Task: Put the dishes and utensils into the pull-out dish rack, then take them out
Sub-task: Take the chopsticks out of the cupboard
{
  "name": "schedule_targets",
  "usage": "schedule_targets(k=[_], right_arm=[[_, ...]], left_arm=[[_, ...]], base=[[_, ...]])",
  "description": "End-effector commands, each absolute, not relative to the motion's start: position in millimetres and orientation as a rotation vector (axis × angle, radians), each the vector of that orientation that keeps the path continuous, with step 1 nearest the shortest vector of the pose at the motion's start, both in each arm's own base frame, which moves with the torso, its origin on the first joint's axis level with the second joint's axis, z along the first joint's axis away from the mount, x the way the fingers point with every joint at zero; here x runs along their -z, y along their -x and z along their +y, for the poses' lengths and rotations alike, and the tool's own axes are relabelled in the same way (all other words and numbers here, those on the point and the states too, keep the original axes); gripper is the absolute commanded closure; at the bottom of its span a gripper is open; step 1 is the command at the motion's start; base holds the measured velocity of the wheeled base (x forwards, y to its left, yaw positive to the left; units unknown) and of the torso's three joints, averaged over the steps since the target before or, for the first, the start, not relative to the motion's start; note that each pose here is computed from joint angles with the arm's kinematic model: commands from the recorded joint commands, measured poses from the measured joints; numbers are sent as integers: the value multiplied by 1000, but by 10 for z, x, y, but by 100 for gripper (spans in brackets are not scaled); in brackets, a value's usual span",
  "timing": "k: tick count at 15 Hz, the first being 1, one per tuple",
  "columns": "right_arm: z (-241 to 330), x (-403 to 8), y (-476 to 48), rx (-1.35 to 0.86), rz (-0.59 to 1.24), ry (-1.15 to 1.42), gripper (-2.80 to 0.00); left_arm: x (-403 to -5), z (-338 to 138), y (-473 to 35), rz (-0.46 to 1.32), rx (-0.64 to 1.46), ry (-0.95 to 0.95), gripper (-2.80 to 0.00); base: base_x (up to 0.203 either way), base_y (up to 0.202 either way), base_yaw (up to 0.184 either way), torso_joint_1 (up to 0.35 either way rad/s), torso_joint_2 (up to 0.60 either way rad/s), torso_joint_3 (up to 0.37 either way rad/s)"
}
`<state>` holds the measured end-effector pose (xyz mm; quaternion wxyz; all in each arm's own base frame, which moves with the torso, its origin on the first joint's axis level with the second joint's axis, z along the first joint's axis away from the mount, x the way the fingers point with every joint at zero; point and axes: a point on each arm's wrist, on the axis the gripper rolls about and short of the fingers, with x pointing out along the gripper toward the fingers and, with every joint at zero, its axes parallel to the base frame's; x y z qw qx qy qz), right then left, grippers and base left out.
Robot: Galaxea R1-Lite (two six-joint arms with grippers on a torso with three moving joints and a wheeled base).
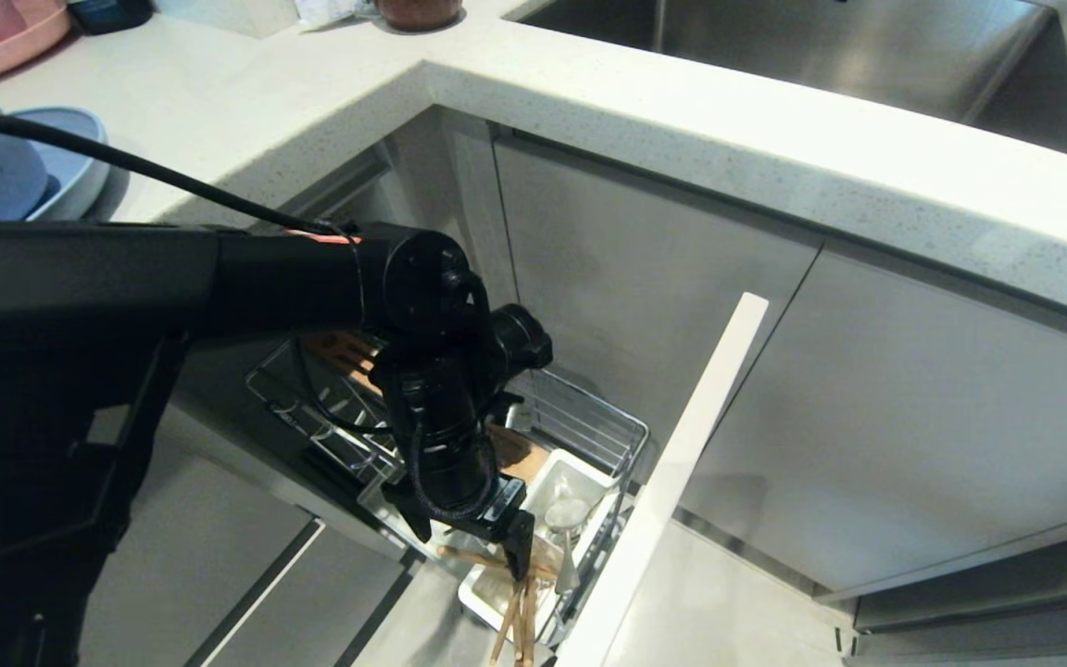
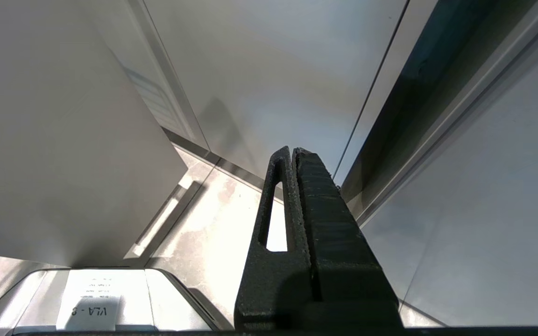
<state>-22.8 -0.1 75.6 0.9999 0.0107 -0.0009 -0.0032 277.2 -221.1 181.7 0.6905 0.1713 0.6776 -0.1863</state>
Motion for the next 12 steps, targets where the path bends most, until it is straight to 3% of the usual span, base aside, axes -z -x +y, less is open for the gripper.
schedule_targets(k=[1, 12], right_arm=[[-1, -751, 230, 6, -5, -21, 0], [-1, -751, 229, 6, -3, -21, 0]], left_arm=[[-1776, -2226, -2794, 1524, 417, -390, -280], [-1817, -2266, -2810, 1475, 436, -378, -280]], base=[[0, 0, 0, 0, 0, 0], [0, 0, 0, 0, 0, 0]])
